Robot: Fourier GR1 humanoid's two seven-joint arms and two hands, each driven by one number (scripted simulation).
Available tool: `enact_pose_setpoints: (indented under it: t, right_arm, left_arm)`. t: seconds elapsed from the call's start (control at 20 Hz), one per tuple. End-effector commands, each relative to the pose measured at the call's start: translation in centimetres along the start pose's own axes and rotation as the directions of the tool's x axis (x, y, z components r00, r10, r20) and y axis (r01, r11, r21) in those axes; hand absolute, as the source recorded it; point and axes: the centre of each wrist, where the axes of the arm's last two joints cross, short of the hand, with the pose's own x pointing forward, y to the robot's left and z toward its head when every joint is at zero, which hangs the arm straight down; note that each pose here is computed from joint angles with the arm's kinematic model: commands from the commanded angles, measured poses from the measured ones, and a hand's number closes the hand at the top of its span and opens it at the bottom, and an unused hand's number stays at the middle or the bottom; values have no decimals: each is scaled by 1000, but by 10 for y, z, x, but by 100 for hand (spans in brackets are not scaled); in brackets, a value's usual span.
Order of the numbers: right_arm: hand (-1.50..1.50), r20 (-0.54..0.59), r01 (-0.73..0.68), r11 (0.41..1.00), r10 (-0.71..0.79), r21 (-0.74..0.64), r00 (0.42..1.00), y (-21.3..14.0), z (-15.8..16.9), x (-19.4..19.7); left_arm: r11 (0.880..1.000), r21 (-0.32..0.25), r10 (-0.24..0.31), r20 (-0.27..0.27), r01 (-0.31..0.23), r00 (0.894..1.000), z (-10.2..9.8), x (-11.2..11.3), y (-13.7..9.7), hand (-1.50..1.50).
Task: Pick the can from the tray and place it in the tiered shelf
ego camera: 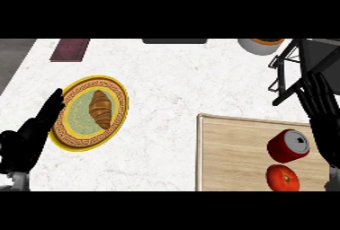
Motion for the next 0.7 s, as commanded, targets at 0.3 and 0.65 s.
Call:
enact_pose_setpoints:
  t: [0.3, 0.65]
  right_arm:
    - [150, -364, -705, 690, 622, -164, 693, -149, 38, 49]
    - [-150, -385, -503, 825, 390, -257, 837, -188, 86, 47]
  left_arm:
    - [962, 123, 271, -288, -245, 919, 11, -56, -16, 0]
    - [940, 86, 339, -363, -331, 868, -9, -74, -29, 0]
